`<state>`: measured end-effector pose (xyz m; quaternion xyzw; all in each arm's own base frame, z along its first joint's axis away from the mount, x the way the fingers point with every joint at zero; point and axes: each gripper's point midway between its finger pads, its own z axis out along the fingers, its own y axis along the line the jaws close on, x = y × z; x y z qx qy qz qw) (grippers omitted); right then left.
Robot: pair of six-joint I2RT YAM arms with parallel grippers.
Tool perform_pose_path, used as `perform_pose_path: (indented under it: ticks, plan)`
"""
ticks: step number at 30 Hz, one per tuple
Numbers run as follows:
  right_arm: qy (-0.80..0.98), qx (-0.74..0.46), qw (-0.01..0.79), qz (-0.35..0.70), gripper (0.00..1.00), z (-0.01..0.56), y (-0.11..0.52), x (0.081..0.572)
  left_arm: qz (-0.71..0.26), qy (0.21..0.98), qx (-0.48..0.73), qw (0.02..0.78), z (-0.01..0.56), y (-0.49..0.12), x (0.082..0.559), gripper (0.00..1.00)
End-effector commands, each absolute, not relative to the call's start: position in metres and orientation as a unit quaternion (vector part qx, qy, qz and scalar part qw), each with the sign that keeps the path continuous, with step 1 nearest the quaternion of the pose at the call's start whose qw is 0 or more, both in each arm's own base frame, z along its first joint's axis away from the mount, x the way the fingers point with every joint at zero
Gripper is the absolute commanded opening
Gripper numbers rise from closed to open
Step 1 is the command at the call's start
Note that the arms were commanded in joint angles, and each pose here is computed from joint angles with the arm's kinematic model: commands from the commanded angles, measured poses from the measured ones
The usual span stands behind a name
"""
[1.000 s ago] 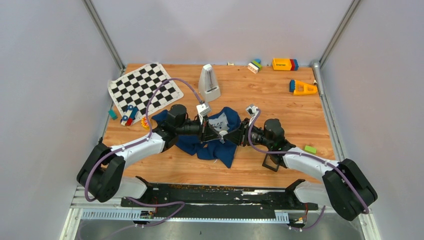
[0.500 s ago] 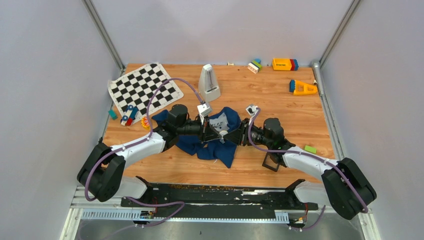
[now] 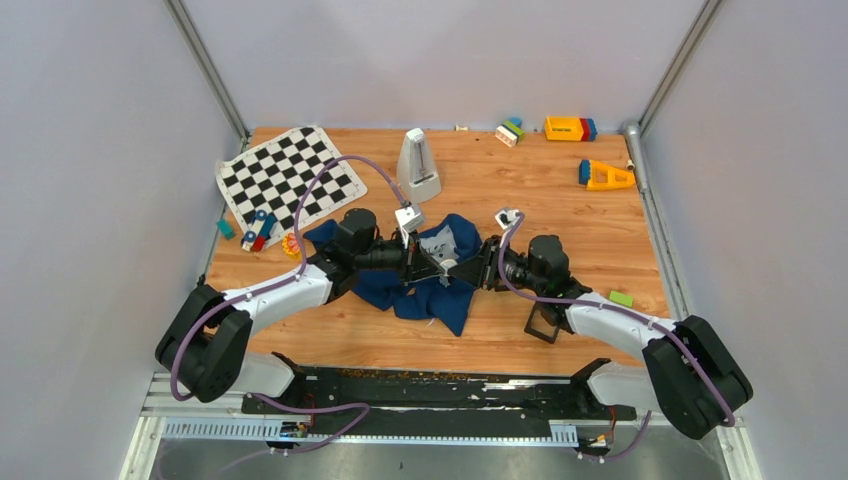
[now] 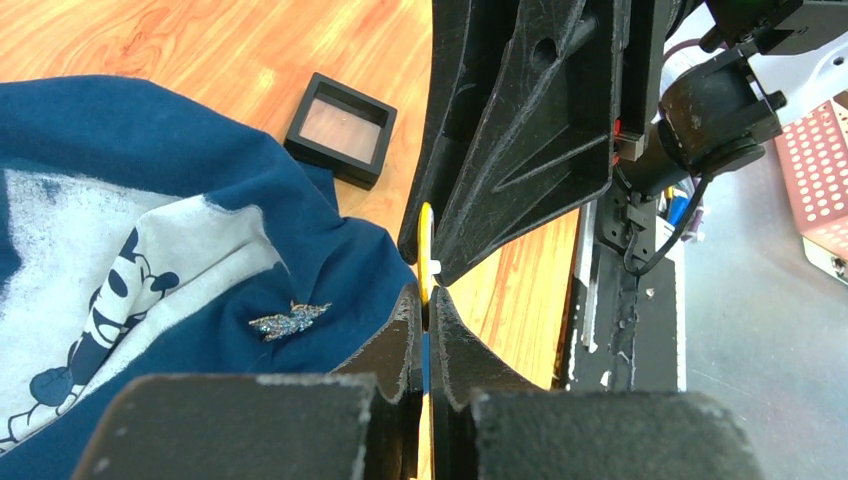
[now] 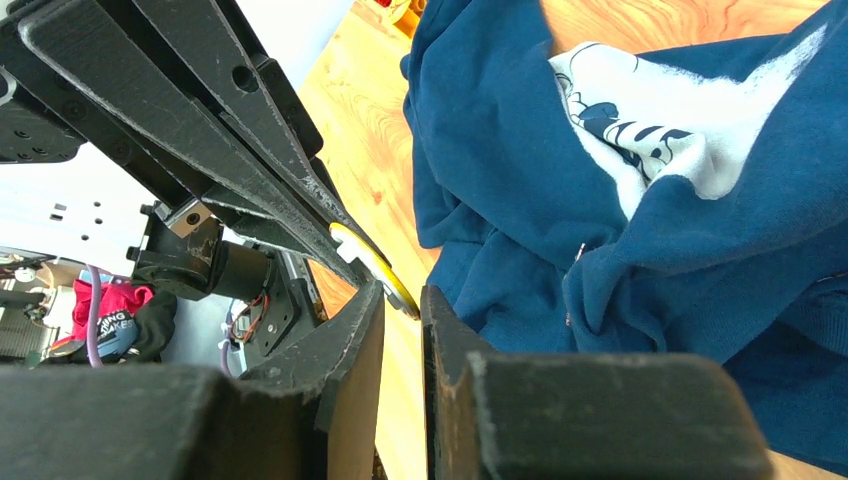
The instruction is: Remove the brooch from the garment
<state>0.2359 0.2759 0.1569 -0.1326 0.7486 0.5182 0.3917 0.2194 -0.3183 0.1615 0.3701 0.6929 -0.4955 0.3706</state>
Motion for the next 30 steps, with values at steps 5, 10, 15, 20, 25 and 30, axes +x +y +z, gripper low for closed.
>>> perform_pose_path:
  ticks: [5, 10, 15, 20, 25, 30]
  plan:
    - [0.721, -0.095, 0.45, 0.518, 0.19, 0.186, 0.266, 0.259, -0.531, 0.649, 0.407, 0.361, 0.185, -0.336, 0.198, 0.0]
    - [0.72, -0.093, 0.451, 0.52, 0.2, 0.186, 0.264, 0.259, -0.532, 0.651, 0.404, 0.36, 0.184, -0.336, 0.199, 0.0]
    - [0.717, -0.095, 0.452, 0.522, 0.24, 0.187, 0.264, 0.259, -0.531, 0.66, 0.392, 0.359, 0.183, -0.336, 0.202, 0.0]
    - [0.716, -0.112, 0.45, 0.522, 0.3, 0.185, 0.267, 0.257, -0.544, 0.66, 0.386, 0.345, 0.182, -0.34, 0.202, 0.0]
    - [0.719, -0.121, 0.448, 0.517, 0.31, 0.182, 0.268, 0.258, -0.543, 0.659, 0.384, 0.351, 0.185, -0.339, 0.202, 0.0]
    - [0.717, -0.119, 0.455, 0.515, 0.36, 0.185, 0.266, 0.258, -0.541, 0.664, 0.372, 0.358, 0.186, -0.334, 0.208, 0.0]
